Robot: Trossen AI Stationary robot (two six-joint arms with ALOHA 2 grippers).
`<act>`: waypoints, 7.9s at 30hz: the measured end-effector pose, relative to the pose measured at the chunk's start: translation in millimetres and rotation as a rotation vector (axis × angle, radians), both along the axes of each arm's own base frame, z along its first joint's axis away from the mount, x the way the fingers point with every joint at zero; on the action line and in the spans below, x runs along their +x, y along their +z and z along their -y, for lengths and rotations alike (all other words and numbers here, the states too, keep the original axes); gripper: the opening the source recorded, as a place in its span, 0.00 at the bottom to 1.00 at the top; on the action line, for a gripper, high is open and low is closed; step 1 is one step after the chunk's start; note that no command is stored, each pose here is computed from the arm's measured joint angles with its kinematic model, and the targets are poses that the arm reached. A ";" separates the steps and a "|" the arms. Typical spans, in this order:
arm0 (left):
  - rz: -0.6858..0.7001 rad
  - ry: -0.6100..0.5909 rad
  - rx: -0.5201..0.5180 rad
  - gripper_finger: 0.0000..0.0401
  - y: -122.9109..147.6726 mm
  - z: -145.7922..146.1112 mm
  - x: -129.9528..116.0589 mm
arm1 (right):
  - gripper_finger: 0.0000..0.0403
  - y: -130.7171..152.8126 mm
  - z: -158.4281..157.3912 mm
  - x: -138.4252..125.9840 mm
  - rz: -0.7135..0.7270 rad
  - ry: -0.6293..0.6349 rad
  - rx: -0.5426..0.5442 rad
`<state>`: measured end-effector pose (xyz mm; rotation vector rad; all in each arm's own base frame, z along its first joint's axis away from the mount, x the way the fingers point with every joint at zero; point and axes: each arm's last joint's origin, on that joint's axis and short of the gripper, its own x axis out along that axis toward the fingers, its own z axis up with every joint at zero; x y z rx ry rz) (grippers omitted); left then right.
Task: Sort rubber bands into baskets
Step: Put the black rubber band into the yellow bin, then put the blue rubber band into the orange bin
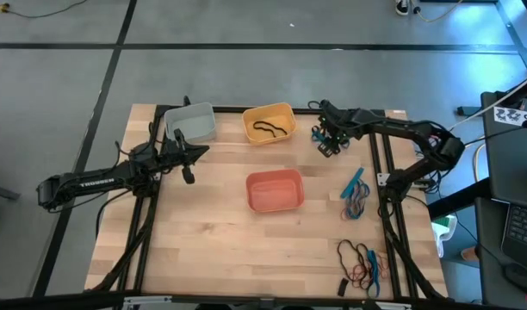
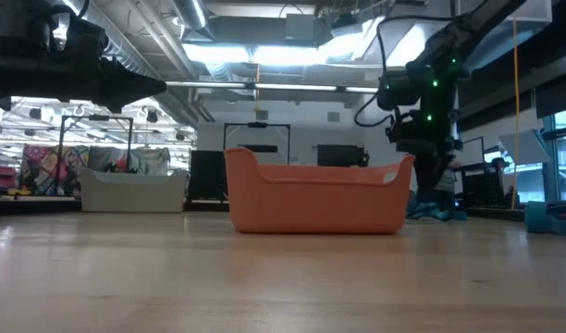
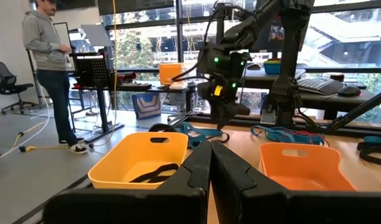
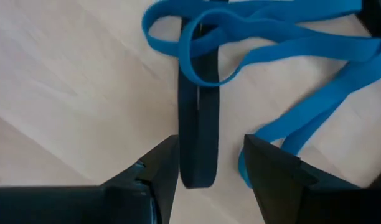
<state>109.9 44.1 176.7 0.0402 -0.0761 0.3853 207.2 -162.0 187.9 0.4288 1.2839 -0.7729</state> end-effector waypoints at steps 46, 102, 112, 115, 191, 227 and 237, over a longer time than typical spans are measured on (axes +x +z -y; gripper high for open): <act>0.001 0.000 -0.003 0.01 -0.1 0.0 0.0 | 0.02 14.3 13.7 -14.5 0.181 -0.029 -0.099; 0.001 0.000 -0.001 0.01 -0.1 0.0 0.0 | 0.03 41.6 40.9 84.7 0.881 0.234 -0.415; 0.000 0.000 -0.001 0.01 -0.1 0.0 0.0 | 0.04 7.4 47.8 93.7 0.803 0.211 -0.362; 0.000 0.000 -0.001 0.01 -0.2 0.0 0.0 | 0.06 1.9 48.6 94.8 0.790 0.209 -0.350; 0.000 0.000 0.001 0.01 0.0 0.0 0.0 | 0.45 -14.7 59.7 -21.4 -0.043 -0.287 -0.103; -0.001 0.000 0.000 0.01 -0.1 0.0 0.0 | 0.05 -39.2 60.8 -13.1 -0.093 -0.188 -0.022; -0.004 0.001 0.010 0.01 -0.1 0.0 0.0 | 0.03 11.6 24.6 0.0 0.039 -0.080 -0.123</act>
